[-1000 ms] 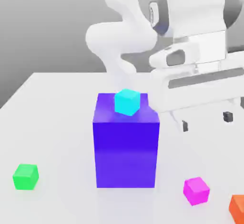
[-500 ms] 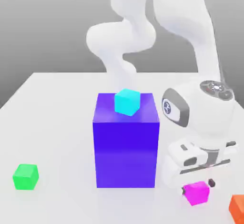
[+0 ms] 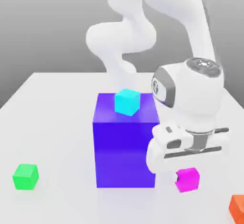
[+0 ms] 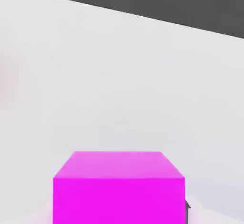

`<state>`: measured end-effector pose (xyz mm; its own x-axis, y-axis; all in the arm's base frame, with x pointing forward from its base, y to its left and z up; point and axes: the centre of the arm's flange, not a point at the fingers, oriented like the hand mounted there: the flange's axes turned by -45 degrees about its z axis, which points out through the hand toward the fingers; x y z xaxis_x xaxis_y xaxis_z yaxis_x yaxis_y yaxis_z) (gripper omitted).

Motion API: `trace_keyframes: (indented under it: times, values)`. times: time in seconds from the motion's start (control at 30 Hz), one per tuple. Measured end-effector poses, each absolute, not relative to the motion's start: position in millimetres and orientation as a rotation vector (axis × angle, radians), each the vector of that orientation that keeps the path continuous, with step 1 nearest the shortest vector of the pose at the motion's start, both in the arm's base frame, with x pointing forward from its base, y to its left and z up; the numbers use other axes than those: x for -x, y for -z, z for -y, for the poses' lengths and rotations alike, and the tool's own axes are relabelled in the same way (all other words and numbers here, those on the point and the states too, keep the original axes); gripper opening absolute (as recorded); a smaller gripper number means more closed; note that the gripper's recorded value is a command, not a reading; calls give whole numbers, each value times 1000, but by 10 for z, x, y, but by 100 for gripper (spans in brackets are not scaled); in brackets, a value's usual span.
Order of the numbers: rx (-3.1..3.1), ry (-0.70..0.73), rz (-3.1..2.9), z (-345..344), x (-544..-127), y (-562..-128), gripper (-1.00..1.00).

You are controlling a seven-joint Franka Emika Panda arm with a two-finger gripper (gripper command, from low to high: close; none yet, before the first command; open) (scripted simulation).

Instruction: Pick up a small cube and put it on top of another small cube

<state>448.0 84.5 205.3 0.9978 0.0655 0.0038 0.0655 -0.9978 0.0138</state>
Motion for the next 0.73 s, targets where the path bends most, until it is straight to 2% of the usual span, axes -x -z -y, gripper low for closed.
trace_keyframes:
  times: [0.13, 0.23, 0.3, 0.4, 0.6, 0.63, 0.73]
  values:
    - [-3117, -7, 203, 136, -4535, -2167, -100]
    - [-3093, -6, 441, 891, -4424, -2248, -100]
    - [-3064, -4, 627, 1457, -4253, -2304, -100]
    - [-2981, -4, 974, 2453, -3777, -2370, -100]
    - [-2955, -5, 1063, 2737, -3639, -1942, -100]
    - [-2955, -3, 1066, 2736, -3627, -1843, 100]
    - [-2955, -3, 1066, 2736, -3627, -1843, 100]
